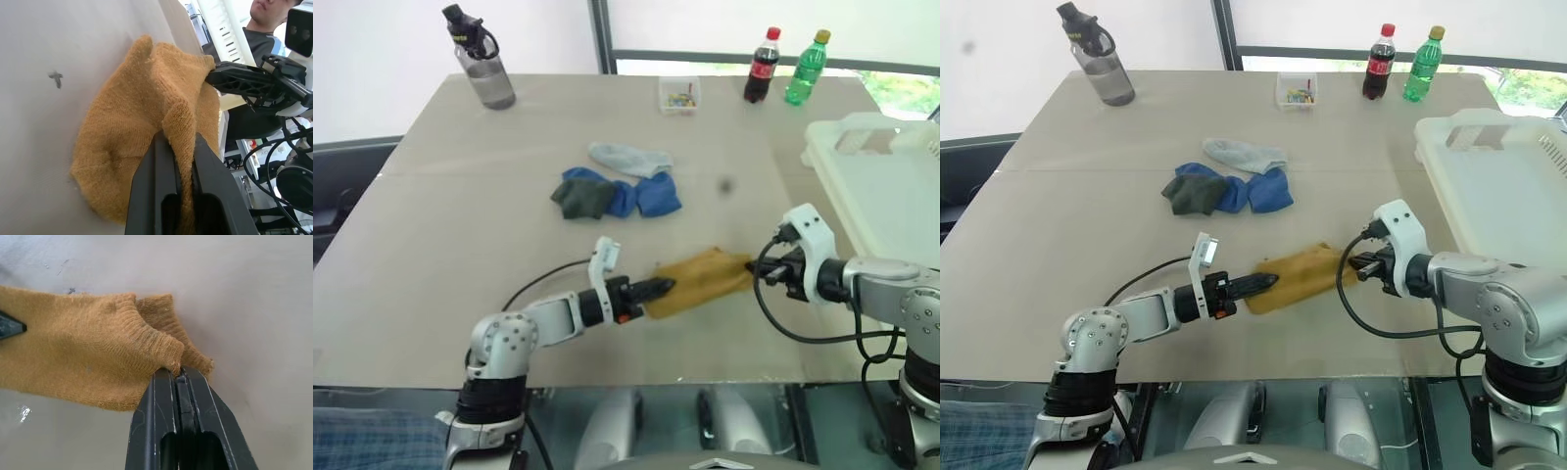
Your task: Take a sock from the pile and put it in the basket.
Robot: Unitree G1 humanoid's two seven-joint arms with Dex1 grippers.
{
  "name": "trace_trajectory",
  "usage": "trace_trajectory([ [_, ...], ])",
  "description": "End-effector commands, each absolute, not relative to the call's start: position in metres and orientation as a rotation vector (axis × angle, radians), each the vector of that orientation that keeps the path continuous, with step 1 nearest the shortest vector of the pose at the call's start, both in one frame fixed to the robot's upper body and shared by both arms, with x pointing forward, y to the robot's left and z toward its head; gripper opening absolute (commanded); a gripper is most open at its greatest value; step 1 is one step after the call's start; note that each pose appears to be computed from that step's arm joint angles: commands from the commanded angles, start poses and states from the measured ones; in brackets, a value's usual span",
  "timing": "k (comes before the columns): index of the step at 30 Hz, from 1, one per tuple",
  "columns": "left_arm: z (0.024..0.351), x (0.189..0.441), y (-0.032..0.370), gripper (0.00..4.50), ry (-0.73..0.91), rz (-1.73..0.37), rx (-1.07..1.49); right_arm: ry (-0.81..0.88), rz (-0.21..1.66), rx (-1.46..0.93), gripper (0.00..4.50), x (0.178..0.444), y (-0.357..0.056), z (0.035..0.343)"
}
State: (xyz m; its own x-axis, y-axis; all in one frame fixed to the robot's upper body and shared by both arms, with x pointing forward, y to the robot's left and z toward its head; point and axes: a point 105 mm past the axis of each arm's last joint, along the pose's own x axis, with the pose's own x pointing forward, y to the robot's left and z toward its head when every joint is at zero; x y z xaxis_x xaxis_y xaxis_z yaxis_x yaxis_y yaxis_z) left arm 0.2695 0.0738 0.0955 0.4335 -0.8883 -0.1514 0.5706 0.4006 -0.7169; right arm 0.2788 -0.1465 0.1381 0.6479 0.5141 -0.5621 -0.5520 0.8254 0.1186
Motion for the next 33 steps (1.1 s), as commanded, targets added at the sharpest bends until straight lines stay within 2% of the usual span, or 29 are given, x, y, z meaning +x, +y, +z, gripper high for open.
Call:
trace_trajectory([
  [1,0.102,0.273,0.074,0.02,0.527,-1.004,-0.585,0.602,0.566,-0.076,0.00,0.282,-0.152,0.142],
  [7,0.090,0.277,0.075,0.02,0.539,-0.985,-0.517,0.627,0.545,-0.070,0.00,0.283,-0.156,0.133],
  [21,0.084,0.285,0.067,0.02,0.527,-0.955,-0.542,0.600,0.527,-0.079,0.00,0.293,-0.156,0.117],
  [22,0.084,0.285,0.067,0.00,0.526,-0.956,-0.545,0.593,0.528,-0.083,0.46,0.294,-0.156,0.118],
  [24,0.084,0.285,0.067,0.00,0.527,-0.956,-0.546,0.582,0.534,-0.093,1.04,0.294,-0.155,0.119],
  [25,0.083,0.284,0.067,0.00,0.529,-0.955,-0.547,0.579,0.536,-0.099,1.04,0.294,-0.155,0.119],
  [26,0.083,0.284,0.067,0.00,0.530,-0.953,-0.546,0.578,0.538,-0.111,1.67,0.293,-0.157,0.120],
  [28,0.081,0.285,0.068,0.00,0.533,-0.944,-0.542,0.575,0.524,-0.130,2.63,0.293,-0.161,0.123],
  [31,0.081,0.286,0.068,0.00,0.534,-0.939,-0.542,0.557,0.523,-0.150,3.91,0.293,-0.166,0.133],
  [33,0.081,0.287,0.068,0.00,0.533,-0.939,-0.543,0.530,0.535,-0.170,3.91,0.293,-0.167,0.142],
])
